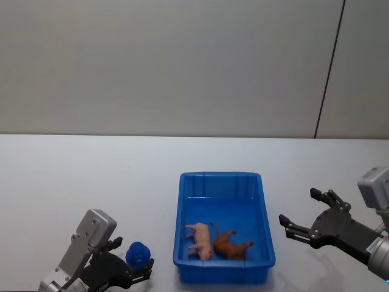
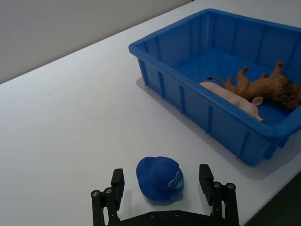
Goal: Pick up the two dolls from the table and place them into the box.
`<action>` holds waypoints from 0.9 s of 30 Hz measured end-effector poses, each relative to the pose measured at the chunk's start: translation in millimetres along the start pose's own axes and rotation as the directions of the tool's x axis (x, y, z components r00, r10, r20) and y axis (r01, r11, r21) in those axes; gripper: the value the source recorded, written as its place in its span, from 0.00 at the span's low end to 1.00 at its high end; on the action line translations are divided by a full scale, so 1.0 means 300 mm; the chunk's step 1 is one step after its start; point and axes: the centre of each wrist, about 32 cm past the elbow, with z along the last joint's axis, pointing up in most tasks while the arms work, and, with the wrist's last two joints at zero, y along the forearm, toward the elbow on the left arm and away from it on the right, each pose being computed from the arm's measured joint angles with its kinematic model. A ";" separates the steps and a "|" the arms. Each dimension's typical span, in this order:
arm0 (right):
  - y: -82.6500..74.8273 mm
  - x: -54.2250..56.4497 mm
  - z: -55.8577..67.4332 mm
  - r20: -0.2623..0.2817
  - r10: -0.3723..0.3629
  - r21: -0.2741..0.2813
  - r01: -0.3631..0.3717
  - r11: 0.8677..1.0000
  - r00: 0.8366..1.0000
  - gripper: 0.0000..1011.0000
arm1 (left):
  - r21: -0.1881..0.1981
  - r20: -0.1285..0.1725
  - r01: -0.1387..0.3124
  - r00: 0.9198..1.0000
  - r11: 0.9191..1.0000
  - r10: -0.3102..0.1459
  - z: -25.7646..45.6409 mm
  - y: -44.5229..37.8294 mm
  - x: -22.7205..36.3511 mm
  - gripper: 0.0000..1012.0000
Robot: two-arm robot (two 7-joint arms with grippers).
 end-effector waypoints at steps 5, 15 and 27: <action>0.000 0.000 0.000 0.000 0.000 0.000 0.000 1.000 1.000 0.99 | 0.018 0.013 0.009 1.000 1.000 -0.009 -0.009 -0.010 0.016 0.92; 0.000 0.000 0.000 0.000 0.000 0.000 0.000 1.000 1.000 0.99 | 0.029 0.036 0.013 0.999 0.999 -0.014 -0.014 -0.026 0.049 0.61; 0.000 0.000 0.000 0.000 0.000 0.000 0.000 1.000 1.000 0.99 | 0.026 0.061 0.008 0.998 1.000 -0.010 -0.003 -0.031 0.084 0.33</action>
